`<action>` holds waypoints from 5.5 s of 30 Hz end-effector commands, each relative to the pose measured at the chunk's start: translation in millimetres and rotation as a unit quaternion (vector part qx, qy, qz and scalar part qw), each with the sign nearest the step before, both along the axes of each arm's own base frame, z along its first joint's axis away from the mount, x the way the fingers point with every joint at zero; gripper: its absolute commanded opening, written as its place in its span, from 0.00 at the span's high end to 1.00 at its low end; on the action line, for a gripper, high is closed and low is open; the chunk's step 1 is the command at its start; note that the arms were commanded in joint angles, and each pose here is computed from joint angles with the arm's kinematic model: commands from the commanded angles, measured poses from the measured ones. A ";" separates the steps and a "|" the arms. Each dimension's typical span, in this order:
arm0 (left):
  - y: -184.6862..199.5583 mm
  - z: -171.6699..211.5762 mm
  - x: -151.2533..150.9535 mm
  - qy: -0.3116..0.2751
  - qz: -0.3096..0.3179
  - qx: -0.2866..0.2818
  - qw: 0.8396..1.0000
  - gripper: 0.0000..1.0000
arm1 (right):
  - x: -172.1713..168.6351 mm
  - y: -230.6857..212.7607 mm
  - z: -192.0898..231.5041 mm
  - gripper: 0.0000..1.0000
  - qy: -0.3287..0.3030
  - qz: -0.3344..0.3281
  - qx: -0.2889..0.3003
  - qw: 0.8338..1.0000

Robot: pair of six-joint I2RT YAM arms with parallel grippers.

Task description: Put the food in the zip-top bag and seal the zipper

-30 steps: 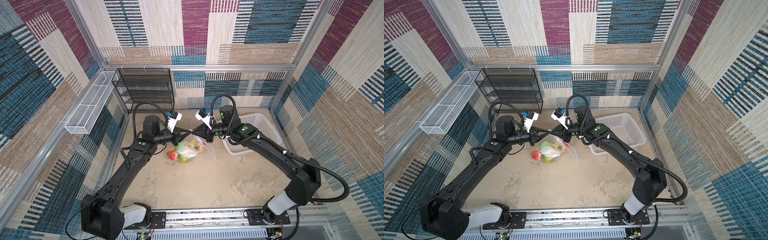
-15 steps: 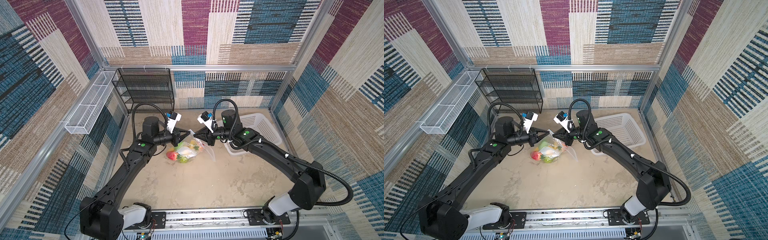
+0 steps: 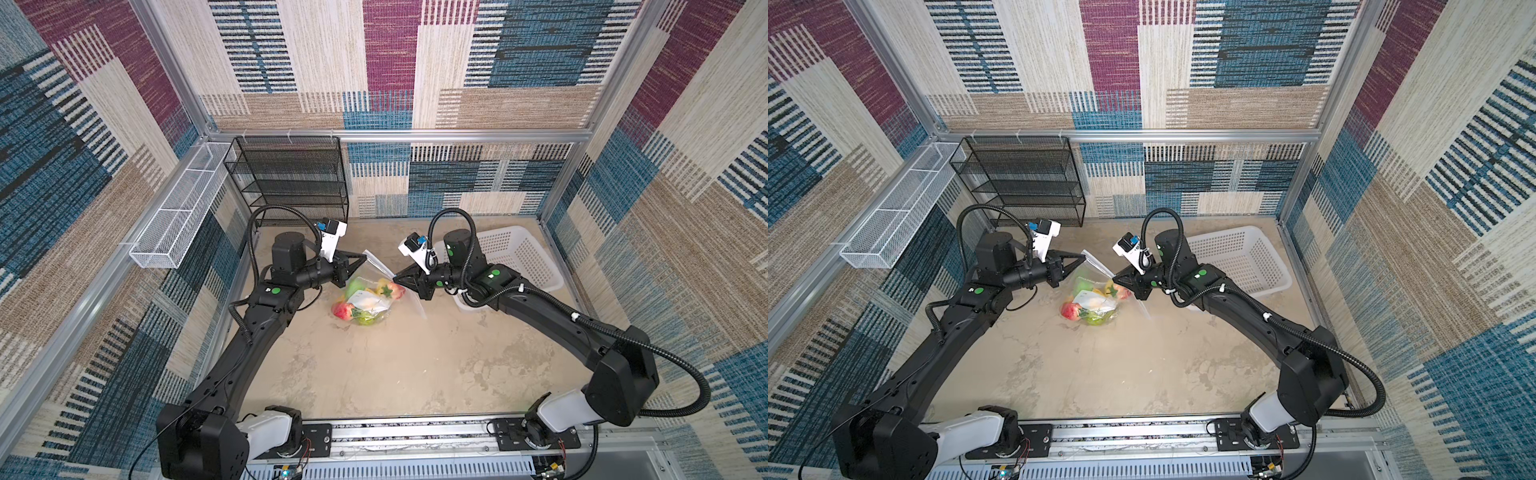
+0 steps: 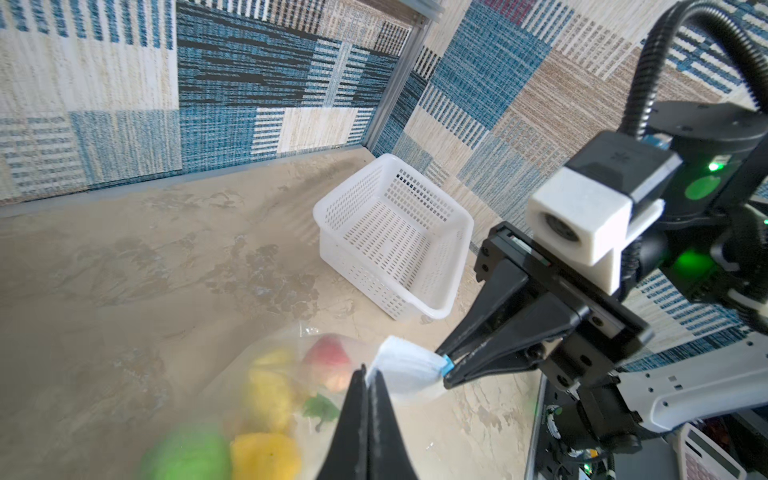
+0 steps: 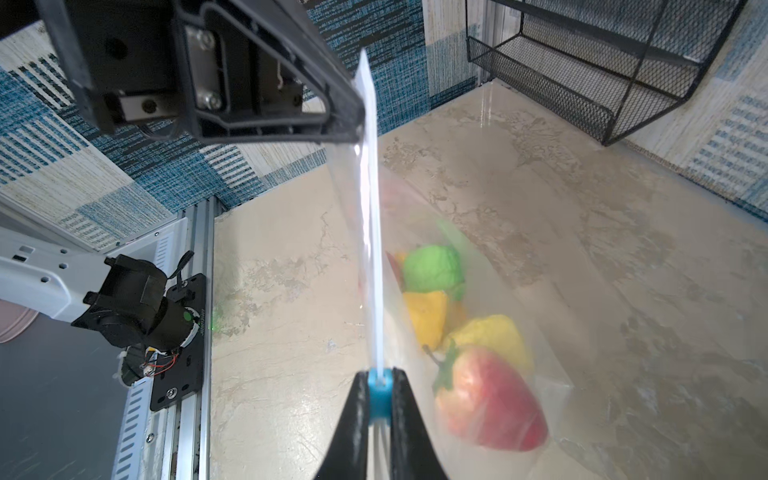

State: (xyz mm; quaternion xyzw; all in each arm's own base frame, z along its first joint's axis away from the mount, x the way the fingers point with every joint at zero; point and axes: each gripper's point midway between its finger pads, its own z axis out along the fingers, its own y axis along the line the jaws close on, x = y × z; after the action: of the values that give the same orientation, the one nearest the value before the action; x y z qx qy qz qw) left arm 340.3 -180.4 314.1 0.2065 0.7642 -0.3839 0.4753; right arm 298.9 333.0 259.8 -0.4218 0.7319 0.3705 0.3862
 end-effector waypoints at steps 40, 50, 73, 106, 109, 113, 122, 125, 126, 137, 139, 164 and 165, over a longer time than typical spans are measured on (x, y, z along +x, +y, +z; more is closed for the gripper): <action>50.2 5.0 35.3 -0.022 0.113 0.006 0.993 1.00 | -45.9 -65.3 -80.1 0.92 0.097 -0.090 -0.097 0.986; 57.1 2.5 39.0 -0.018 0.136 0.015 0.990 1.00 | -48.0 -67.6 -84.7 0.92 0.102 -0.093 -0.102 0.985; 44.0 1.4 38.3 -0.003 0.099 -0.016 0.995 1.00 | 15.7 -34.2 10.7 0.26 -0.017 -0.136 0.016 0.990; 144.1 -15.5 65.4 0.037 0.304 -0.014 0.952 0.31 | -4.9 65.2 23.7 1.00 0.044 0.043 0.018 0.998; 182.7 -21.1 68.8 0.044 0.358 -0.024 0.932 0.15 | -21.9 68.6 36.9 1.00 0.041 0.066 0.021 0.997; 218.0 -27.3 68.7 0.051 0.405 -0.027 0.913 0.15 | -51.0 73.4 55.6 1.00 0.045 0.116 0.039 0.991; 225.9 -31.0 69.5 0.055 0.411 -0.043 0.909 0.16 | -89.1 63.1 75.9 1.00 0.049 0.170 0.078 0.981; 223.2 -31.9 71.8 0.060 0.403 -0.051 0.912 0.16 | -76.3 62.6 57.3 1.00 0.042 0.137 0.061 0.988; 221.6 -31.8 72.2 0.061 0.400 -0.054 0.913 0.16 | -65.4 63.3 46.9 1.00 0.038 0.115 0.046 0.992; 213.7 -24.8 72.5 0.058 0.380 -0.076 0.920 0.17 | 98.7 74.0 -62.0 1.00 0.015 -0.111 -0.083 0.990; 212.0 -24.9 72.9 0.060 0.376 -0.083 0.921 0.17 | 123.0 75.3 -92.6 1.00 0.024 -0.127 -0.099 0.987; 199.6 -9.8 67.9 0.052 0.352 -0.113 0.928 0.09 | 158.5 -98.7 -51.8 0.15 -0.048 -0.442 -0.176 0.878; 199.2 -9.8 67.9 0.053 0.352 -0.114 0.928 0.10 | 156.0 -116.9 -54.5 0.13 -0.052 -0.458 -0.187 0.867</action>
State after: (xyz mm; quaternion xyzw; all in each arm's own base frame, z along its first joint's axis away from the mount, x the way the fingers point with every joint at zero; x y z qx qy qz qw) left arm 407.8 22.4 296.1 -0.1574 0.7730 -0.2743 0.5499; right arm 453.5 264.3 201.9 -0.1769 0.8760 0.0648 0.4440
